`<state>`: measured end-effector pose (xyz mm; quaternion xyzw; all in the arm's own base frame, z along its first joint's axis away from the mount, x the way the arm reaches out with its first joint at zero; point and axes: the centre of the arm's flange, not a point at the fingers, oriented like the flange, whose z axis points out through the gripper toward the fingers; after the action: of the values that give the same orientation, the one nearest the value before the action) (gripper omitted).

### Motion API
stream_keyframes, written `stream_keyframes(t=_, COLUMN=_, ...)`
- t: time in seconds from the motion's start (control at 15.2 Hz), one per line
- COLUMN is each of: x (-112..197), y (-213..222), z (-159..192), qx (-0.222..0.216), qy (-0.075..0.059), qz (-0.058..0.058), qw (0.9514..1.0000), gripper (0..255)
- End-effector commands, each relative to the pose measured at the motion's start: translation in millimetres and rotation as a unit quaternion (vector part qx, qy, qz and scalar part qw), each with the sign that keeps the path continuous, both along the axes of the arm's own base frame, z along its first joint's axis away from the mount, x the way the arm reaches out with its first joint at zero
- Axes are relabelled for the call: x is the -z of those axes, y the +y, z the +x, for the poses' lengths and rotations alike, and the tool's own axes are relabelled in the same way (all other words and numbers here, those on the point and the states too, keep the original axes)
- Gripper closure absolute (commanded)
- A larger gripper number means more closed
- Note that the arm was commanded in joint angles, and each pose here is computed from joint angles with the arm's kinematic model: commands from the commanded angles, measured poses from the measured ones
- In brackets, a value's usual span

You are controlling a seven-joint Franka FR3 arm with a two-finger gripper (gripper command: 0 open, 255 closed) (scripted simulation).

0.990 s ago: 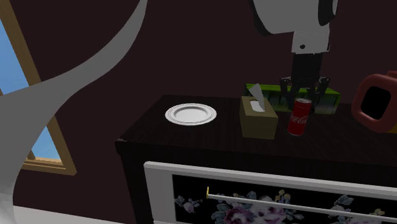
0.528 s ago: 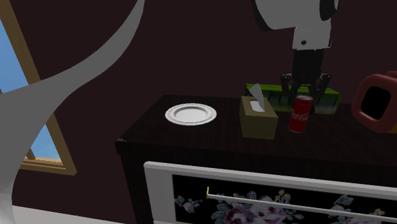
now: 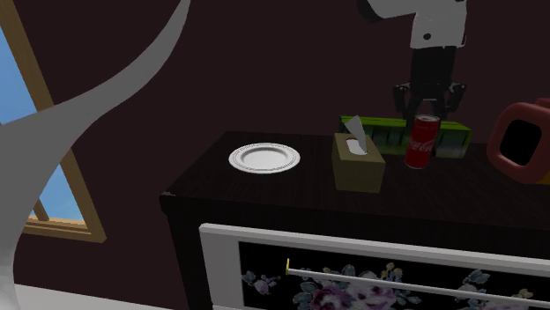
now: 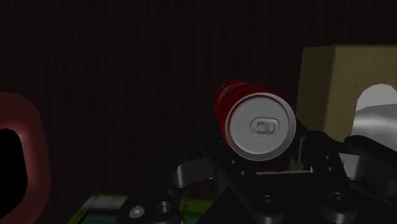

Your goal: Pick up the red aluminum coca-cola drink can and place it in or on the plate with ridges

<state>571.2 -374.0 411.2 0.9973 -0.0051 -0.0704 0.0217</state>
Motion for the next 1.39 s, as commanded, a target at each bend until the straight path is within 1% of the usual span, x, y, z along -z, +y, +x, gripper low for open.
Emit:
stream_keyframes(t=0.0, x=-12.0, y=1.0, z=0.7, qx=0.000, qy=0.000, qz=0.000, qw=1.0000, gripper=255)
stream_keyframes(t=0.33, x=-37.6, y=1.0, z=0.7, qx=0.000, qy=0.000, qz=0.000, qw=1.0000, gripper=255)
stream_keyframes(t=1.32, x=-56.1, y=191.9, z=49.9, qx=0.000, qy=0.000, qz=0.000, qw=1.0000, gripper=255)
